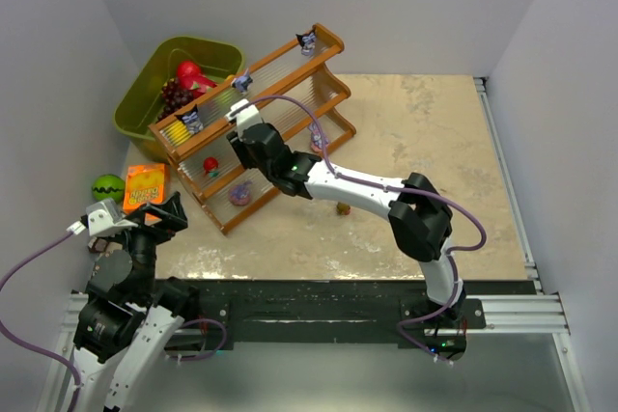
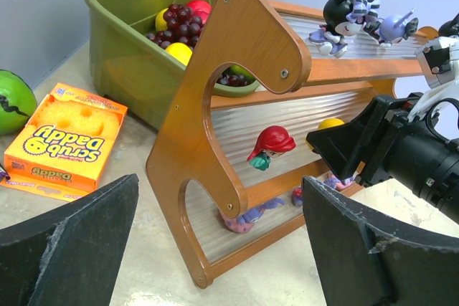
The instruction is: Place and organize the plastic toys onto the shelf
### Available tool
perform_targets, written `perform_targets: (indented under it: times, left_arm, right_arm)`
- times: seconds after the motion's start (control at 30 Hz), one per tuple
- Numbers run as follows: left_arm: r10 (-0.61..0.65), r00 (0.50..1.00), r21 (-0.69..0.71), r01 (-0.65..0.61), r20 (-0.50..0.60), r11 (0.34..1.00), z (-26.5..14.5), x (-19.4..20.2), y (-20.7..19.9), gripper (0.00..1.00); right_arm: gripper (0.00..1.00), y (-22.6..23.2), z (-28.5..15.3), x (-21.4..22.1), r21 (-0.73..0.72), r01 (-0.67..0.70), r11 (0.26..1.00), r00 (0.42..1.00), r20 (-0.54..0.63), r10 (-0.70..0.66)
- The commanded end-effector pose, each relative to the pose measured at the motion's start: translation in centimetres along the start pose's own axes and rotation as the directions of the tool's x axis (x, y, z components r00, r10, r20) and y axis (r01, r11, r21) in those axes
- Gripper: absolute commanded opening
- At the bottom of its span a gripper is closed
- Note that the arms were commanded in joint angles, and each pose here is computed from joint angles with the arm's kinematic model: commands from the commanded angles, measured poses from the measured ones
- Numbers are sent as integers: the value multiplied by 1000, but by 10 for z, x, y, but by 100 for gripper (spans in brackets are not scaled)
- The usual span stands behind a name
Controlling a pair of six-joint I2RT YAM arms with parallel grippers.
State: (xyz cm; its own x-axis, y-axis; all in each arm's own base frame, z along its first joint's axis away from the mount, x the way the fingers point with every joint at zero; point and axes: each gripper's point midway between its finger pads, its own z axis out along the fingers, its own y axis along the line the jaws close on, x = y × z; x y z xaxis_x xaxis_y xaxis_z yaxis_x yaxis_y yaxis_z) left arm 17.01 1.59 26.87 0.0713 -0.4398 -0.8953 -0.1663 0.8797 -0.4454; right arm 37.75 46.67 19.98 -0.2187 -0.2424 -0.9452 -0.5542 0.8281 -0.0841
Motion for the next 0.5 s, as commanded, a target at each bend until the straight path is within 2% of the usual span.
perform_targets:
  times: [0.0,0.47]
  left_arm:
    - [-60,995,33,57,76,998,-8,-18,-2,100]
    - [-60,995,33,57,76,998,-7,-18,-2,100]
  right_arm:
    - [31,-5,0,-25,12,-40,999,997,69,39]
    - [34,-12,-2,-22,43,-57,997,992,115,52]
